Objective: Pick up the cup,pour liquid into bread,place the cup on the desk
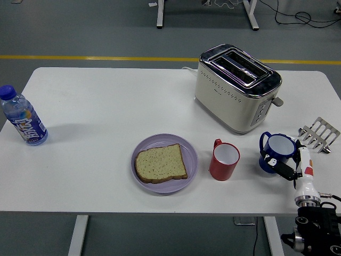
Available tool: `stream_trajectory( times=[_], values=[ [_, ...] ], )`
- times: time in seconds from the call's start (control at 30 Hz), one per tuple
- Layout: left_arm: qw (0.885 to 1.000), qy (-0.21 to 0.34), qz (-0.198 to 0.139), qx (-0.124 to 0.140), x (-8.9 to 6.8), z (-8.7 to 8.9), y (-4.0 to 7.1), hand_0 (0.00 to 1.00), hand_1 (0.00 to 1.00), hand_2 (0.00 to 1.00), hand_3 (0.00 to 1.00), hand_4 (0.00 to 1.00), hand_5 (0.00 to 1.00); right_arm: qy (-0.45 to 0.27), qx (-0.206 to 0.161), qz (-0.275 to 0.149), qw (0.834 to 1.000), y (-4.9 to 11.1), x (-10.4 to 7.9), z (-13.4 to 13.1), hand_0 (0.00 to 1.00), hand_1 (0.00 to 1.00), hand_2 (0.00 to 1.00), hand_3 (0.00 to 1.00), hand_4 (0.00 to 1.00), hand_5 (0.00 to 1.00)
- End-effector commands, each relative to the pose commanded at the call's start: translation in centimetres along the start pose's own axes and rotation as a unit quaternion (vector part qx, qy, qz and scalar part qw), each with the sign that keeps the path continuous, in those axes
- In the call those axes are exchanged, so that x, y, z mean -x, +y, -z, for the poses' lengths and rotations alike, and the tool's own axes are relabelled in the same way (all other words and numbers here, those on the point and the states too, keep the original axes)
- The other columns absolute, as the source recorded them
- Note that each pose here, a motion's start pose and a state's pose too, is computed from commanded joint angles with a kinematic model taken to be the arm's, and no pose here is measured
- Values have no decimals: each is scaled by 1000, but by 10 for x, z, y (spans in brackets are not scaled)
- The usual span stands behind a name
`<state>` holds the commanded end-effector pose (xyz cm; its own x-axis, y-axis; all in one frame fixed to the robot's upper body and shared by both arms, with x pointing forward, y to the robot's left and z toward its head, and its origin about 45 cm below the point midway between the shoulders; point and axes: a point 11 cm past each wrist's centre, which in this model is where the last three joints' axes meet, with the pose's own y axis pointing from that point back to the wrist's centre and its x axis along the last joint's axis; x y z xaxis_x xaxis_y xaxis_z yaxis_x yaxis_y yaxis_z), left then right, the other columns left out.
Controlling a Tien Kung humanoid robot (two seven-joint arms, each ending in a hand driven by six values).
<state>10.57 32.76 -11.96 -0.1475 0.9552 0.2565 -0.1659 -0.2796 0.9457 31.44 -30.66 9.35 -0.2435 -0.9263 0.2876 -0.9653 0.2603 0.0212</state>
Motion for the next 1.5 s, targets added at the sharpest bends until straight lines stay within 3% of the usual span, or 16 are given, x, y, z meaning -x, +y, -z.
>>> stream_trajectory(
  times=[1.5],
  values=[
    [1000,-5,2,-2,1,-1,0,685,692,695,550,253,998,-1,-2,-10,1000,3,0,-17,505,380,475,474,703,14]
  ],
)
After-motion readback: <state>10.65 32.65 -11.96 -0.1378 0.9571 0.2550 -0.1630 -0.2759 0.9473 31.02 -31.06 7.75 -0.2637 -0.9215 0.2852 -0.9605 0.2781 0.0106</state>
